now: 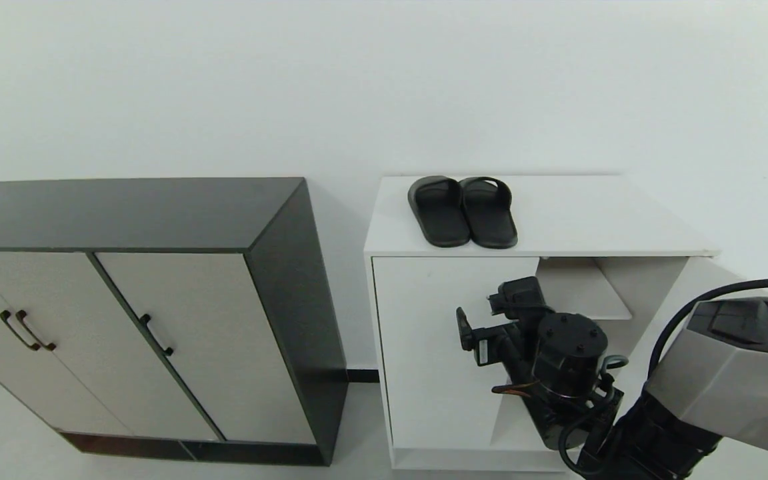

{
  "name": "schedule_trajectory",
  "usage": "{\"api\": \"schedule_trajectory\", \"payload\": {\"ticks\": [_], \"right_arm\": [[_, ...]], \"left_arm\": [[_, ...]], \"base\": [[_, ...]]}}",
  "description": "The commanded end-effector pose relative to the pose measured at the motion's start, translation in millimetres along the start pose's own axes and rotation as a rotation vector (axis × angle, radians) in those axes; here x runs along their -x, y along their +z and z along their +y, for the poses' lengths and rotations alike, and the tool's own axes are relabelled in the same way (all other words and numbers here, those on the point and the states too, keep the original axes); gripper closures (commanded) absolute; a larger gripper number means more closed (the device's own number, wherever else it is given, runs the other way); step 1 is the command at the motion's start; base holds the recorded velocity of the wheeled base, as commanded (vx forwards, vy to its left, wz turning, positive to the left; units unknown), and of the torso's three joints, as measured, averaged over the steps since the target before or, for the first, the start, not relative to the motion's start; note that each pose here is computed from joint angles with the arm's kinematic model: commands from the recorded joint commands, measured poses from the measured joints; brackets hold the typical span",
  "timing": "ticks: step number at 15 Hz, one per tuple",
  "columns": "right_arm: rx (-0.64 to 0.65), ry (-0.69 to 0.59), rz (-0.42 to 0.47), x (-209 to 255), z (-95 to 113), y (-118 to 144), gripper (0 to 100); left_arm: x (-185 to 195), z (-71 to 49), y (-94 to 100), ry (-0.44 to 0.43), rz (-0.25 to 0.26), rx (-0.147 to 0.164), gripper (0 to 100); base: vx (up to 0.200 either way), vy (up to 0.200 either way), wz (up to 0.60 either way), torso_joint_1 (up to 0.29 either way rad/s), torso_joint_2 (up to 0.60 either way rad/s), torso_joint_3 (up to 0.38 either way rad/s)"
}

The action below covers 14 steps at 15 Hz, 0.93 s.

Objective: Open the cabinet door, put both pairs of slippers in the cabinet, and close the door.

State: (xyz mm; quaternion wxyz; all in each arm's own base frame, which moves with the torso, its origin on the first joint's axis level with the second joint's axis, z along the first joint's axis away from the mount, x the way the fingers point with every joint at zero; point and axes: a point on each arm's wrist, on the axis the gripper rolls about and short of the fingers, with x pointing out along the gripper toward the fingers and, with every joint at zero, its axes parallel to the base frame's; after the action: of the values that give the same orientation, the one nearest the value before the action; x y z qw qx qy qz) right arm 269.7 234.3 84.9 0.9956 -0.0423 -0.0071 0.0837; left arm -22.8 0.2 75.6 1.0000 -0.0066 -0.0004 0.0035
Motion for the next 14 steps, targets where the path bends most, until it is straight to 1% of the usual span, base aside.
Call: {"api": "schedule_trajectory", "payload": {"ticks": [1,3,4,6,10,13,14], "right_arm": [[0.003,0.001,0.004,-0.1,0.4,-1.9,0],[0.004,0.003,0.008,-0.5,0.8,-3.9,0],[0.006,0.005,0.011,-0.7,1.1,-5.0,0],[0.005,0.022,0.01,-0.7,0.9,-5.3,0],[0.003,0.006,0.004,-3.9,-4.8,-5.0,0],[0.006,0.005,0.001,-3.5,-5.1,-5.0,0],[0.007,0.007,-0.003,-3.5,-5.1,-4.5,0]], "left_arm": [[-0.1,0.0,0.1,0.001,0.001,0.001,100],[0.0,0.0,0.1,0.001,-0.001,0.001,100],[0.0,0.0,0.1,0.001,-0.001,0.001,100],[0.0,0.0,0.1,0.001,-0.001,0.001,100],[0.0,0.0,0.1,0.002,-0.001,-0.001,100],[0.0,0.0,0.1,0.002,-0.001,-0.001,100],[0.0,0.0,0.1,0.002,-0.001,-0.002,100]], "base": [[0.0,0.0,0.6,0.251,-0.56,-0.32],[0.0,0.0,0.0,0.212,-0.47,-0.263],[0.0,0.0,0.0,0.095,-0.2,-0.124],[0.0,0.0,0.0,0.046,-0.1,-0.058],[0.0,0.0,0.0,0.0,0.0,0.0],[0.0,0.0,-0.6,-0.004,0.01,0.011],[0.0,0.0,0.0,-0.115,0.27,0.183]]}}
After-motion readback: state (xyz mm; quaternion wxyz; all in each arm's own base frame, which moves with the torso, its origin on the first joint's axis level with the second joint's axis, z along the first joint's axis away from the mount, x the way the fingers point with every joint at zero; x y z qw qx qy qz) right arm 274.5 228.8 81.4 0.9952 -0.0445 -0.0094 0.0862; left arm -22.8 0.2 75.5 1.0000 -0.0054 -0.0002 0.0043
